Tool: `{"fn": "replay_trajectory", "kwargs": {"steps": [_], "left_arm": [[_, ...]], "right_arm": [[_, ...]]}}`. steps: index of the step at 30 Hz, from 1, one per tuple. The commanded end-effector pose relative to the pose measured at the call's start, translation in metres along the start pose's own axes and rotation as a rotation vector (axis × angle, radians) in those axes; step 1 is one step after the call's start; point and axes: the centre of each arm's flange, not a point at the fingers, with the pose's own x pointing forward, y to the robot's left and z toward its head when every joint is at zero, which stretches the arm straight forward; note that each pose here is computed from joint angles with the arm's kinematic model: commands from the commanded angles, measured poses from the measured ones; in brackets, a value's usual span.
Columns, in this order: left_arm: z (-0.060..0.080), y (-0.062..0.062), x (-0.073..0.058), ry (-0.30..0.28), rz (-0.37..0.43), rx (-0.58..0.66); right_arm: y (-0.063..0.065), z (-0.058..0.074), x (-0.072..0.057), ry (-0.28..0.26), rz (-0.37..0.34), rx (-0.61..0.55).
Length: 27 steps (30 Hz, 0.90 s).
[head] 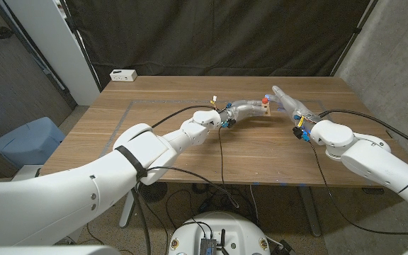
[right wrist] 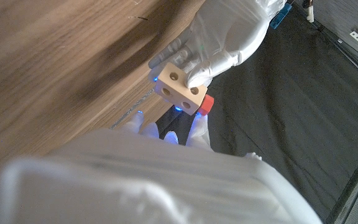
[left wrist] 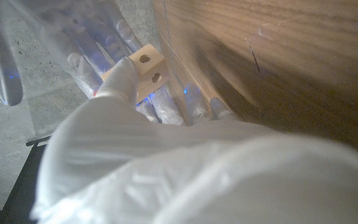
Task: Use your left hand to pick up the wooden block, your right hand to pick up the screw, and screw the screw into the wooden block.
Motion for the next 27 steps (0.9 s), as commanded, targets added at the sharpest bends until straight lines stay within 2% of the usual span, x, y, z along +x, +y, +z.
{"fn": "replay_trajectory", "kwargs": {"steps": [1,27], "left_arm": [[-0.003,0.002,-0.003,0.002,0.001,-0.004],[-0.003,0.000,0.000,0.014,0.007,-0.007]], "right_arm": [[0.003,0.003,-0.004,0.008,0.003,-0.021],[0.006,0.002,-0.014,0.023,0.025,-0.037]]}}
